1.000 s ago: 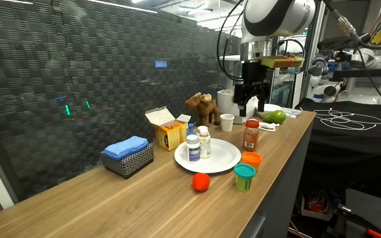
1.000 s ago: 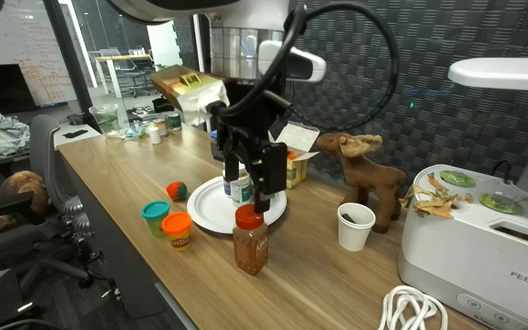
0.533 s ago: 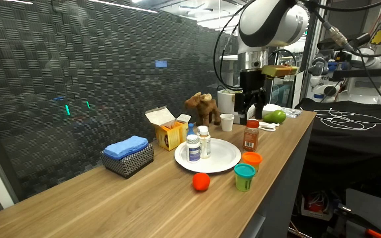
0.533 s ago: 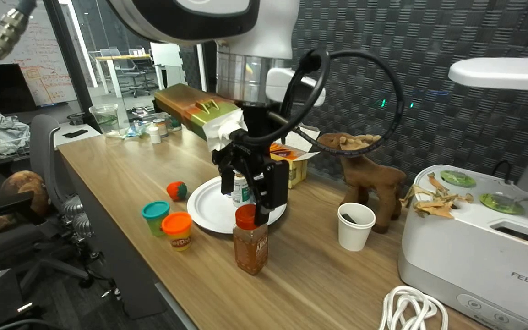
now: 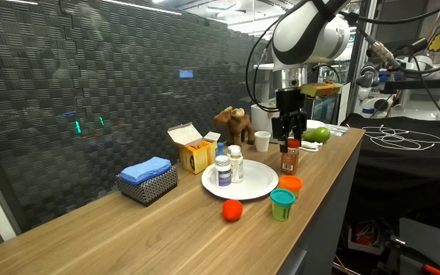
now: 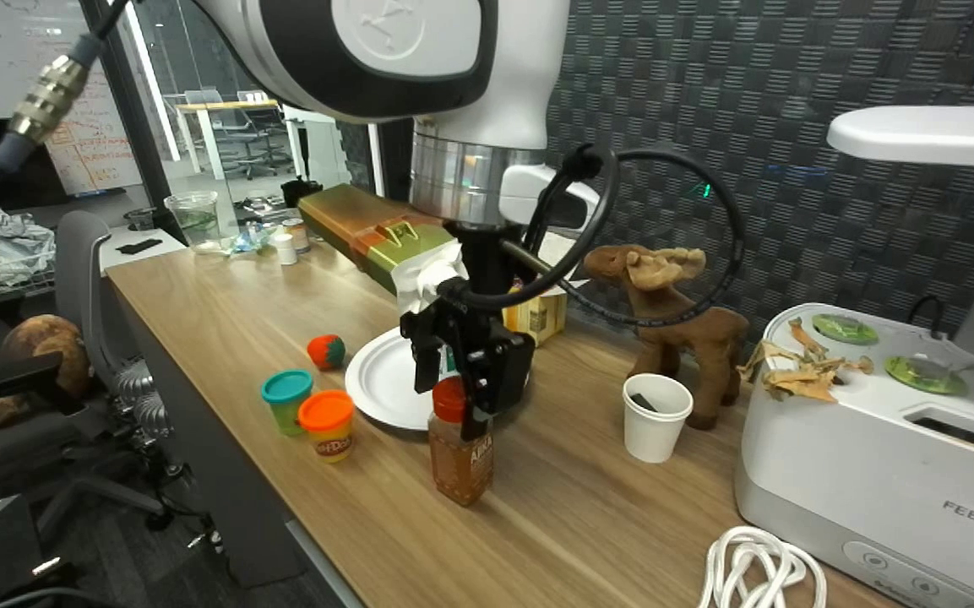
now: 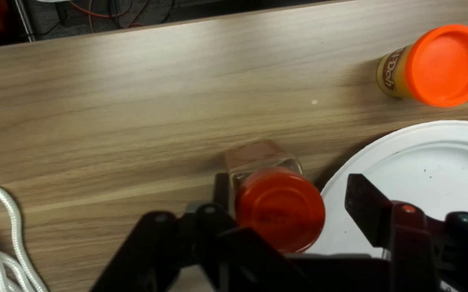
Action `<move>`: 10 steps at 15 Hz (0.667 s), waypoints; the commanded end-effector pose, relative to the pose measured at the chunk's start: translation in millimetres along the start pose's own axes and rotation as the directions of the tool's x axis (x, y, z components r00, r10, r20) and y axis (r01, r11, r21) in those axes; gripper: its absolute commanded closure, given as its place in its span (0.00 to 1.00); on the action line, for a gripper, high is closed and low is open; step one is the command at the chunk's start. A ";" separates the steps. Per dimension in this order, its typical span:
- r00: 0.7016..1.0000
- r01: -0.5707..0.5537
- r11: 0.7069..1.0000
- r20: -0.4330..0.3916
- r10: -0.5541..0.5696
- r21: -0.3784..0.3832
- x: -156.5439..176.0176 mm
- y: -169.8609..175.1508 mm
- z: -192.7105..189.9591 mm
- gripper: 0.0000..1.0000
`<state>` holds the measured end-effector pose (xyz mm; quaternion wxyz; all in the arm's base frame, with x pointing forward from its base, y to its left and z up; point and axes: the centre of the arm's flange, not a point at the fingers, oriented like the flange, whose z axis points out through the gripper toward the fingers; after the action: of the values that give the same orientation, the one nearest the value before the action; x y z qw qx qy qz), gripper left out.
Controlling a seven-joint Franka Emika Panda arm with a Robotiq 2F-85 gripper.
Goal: Pick up the bottles and small containers from the table and put them on the white plate.
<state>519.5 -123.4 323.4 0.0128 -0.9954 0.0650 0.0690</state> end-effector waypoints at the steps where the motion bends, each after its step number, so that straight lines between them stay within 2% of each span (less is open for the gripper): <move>1: 1.000 -0.029 0.999 -0.008 0.029 -0.016 2.3 4.3 -10.6 0.55; 4: 0.996 -0.082 0.996 -0.027 0.081 -0.046 -0.6 8.8 -17.7 0.76; 8: 0.985 -0.167 0.984 -0.062 0.164 -0.060 -5.6 9.7 -36.1 0.76; 10: 0.978 -0.193 0.980 -0.085 0.189 -0.042 -5.9 4.1 -51.5 0.76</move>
<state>520.1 -134.9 342.4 -0.0157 -0.9890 0.1371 0.0530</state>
